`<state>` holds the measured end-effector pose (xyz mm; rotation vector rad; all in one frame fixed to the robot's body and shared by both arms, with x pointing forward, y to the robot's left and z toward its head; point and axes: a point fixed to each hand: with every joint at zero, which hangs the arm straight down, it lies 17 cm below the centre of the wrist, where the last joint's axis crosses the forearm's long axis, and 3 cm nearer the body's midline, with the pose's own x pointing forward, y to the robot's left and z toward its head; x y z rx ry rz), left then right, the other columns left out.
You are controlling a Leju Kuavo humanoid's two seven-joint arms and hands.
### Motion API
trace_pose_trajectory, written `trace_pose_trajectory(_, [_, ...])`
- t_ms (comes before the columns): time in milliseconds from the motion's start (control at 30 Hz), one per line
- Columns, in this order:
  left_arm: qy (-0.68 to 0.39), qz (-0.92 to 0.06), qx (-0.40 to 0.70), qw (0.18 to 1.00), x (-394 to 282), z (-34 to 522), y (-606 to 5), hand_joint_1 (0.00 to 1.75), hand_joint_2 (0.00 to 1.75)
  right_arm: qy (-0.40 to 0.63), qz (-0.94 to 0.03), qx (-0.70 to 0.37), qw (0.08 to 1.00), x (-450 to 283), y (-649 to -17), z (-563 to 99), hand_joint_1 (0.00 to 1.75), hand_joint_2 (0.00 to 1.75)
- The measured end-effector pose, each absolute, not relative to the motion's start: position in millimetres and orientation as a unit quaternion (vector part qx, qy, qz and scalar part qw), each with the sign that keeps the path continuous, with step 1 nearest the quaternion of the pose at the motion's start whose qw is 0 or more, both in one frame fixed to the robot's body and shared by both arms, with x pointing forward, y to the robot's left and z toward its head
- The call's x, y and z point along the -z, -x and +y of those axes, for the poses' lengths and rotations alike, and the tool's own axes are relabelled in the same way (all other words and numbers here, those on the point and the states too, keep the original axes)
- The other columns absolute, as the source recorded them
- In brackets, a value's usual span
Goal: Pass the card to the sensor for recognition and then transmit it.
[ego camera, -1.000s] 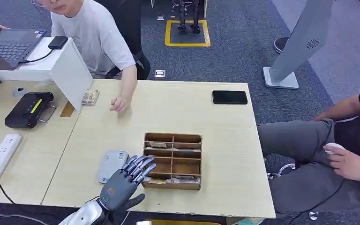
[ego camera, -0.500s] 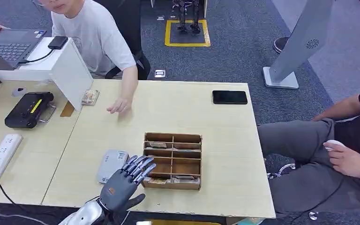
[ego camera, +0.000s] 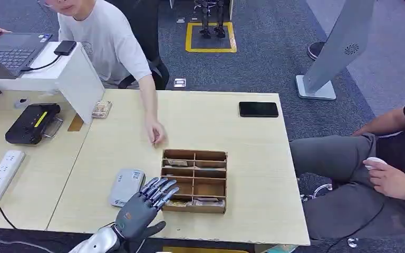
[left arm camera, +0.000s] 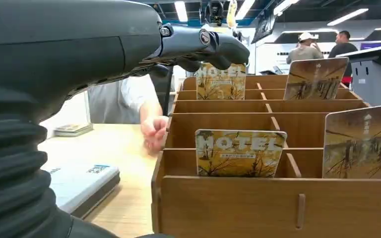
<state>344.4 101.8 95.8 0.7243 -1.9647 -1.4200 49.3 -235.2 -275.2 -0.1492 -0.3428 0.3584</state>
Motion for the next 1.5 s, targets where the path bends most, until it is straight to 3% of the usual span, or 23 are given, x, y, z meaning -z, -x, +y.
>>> trace_pose_trajectory(1500, [-0.263, -0.742, 0.532, 0.312, -102.7, 87.2, -355.4, 0.00, 1.75, 0.070, -0.169, -0.182, 0.966, 275.2, -49.6, -232.7, 0.00, 1.75])
